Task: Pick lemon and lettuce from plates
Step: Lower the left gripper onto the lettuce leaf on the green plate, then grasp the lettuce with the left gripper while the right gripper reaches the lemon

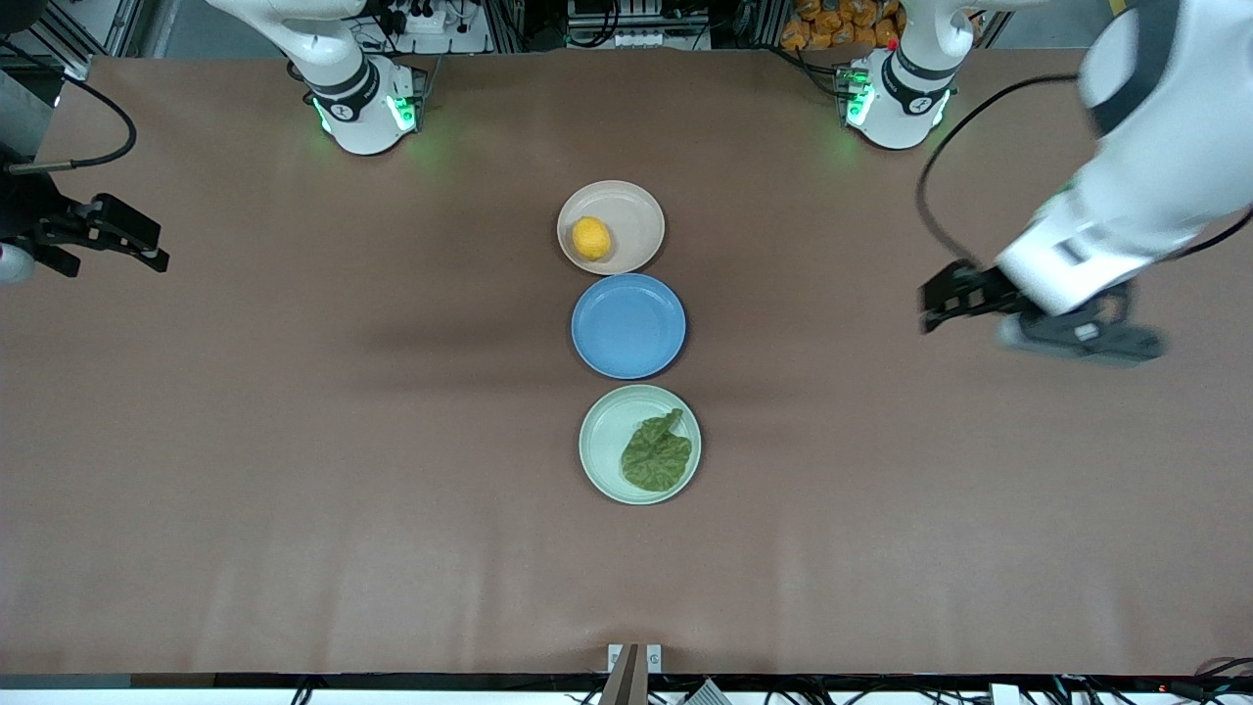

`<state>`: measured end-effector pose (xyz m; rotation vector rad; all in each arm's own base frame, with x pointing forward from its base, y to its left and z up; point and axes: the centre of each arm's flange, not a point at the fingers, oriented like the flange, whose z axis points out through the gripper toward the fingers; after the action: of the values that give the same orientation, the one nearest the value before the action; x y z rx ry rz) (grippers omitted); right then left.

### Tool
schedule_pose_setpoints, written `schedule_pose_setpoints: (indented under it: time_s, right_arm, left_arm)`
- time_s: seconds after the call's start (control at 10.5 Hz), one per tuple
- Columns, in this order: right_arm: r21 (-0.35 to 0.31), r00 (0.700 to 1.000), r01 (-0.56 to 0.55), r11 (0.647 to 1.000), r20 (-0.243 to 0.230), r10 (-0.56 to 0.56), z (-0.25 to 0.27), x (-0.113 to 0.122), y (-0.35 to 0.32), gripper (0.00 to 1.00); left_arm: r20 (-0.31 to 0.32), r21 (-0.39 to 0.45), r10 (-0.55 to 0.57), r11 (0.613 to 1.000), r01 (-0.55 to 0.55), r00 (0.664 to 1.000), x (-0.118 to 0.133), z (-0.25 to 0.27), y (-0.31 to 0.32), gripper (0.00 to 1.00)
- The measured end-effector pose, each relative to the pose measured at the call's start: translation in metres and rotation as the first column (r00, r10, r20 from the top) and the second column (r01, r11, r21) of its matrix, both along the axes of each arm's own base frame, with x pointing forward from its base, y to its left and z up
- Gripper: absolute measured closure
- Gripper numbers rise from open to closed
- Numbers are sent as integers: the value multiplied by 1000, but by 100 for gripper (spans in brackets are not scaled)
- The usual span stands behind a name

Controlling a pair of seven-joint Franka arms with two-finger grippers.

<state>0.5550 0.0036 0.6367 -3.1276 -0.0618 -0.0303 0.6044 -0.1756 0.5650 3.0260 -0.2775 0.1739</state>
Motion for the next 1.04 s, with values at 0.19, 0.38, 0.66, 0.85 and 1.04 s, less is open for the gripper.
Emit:
schedule_pose_setpoints:
  time_s: [0.19, 0.38, 0.66, 0.85, 1.04]
  right_arm:
    - [0, 1000, 0, 1000, 0, 0, 0, 0, 0, 0]
    - [0, 1000, 0, 1000, -1, 0, 0, 0, 0, 0]
    - [0, 1000, 0, 1000, -1, 0, 0, 0, 0, 0]
    - [0, 1000, -1, 1000, -6, 1, -3, 0, 0, 0]
    - [0, 1000, -11, 1000, -24, 11, -12, 0, 6, 0]
  left_arm:
    - [62, -56, -32, 998, 35, 998, 18, -45, -58, 0]
    - [107, -99, -51, 993, 62, 993, 28, -101, -116, 0]
    - [167, -143, -93, 983, 118, 982, 31, -189, -179, 0]
    - [186, -160, -119, 976, 149, 975, 24, -242, -210, 0]
    - [216, -178, -140, 967, 180, 966, 10, -287, -240, 0]
